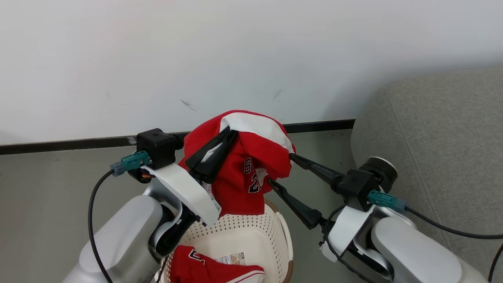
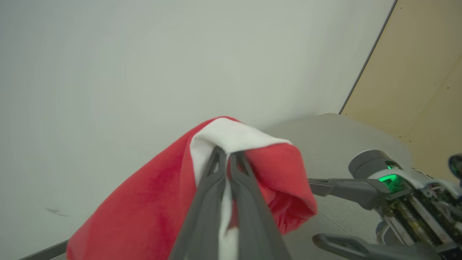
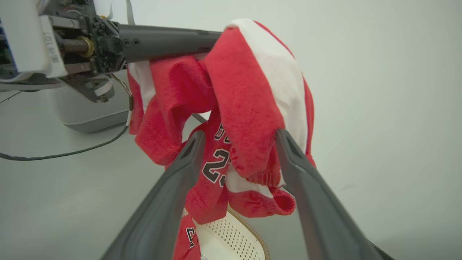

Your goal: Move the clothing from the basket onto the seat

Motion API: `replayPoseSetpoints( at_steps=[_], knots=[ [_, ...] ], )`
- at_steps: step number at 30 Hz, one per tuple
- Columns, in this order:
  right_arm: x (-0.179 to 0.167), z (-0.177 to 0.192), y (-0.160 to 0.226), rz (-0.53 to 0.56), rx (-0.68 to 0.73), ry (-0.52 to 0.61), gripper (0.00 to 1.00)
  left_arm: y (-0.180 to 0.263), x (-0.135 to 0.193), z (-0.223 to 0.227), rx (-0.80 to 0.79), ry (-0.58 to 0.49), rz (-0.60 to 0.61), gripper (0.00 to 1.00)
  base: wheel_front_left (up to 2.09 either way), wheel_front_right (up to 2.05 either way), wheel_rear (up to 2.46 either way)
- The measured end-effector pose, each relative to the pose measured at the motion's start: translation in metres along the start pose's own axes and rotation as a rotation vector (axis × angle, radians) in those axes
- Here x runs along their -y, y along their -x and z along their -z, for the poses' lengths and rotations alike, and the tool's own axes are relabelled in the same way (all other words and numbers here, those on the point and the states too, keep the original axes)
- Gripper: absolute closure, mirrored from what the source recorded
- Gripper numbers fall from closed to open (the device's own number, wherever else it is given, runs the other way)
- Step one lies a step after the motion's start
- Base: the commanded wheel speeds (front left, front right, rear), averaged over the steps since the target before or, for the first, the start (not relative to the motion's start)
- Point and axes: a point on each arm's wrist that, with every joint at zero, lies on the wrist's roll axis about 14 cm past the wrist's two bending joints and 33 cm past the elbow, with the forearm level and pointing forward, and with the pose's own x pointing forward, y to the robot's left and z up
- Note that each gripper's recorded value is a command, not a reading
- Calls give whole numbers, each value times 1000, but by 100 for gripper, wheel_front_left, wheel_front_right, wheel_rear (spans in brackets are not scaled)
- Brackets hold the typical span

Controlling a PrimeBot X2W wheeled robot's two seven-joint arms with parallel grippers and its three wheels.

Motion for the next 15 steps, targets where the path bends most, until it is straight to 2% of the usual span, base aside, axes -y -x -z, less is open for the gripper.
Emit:
replayPoseSetpoints(
  at_steps=[9, 15],
  knots=[
    [7, 0, -16, -47, -13, 106, 0, 2, 3, 5, -20, 8, -1, 100, 0, 0, 0],
    [8, 19, -18, -65, -68, 113, 0, 4, 6, 8, -31, 13, 3, 100, 0, 0, 0]
  ],
)
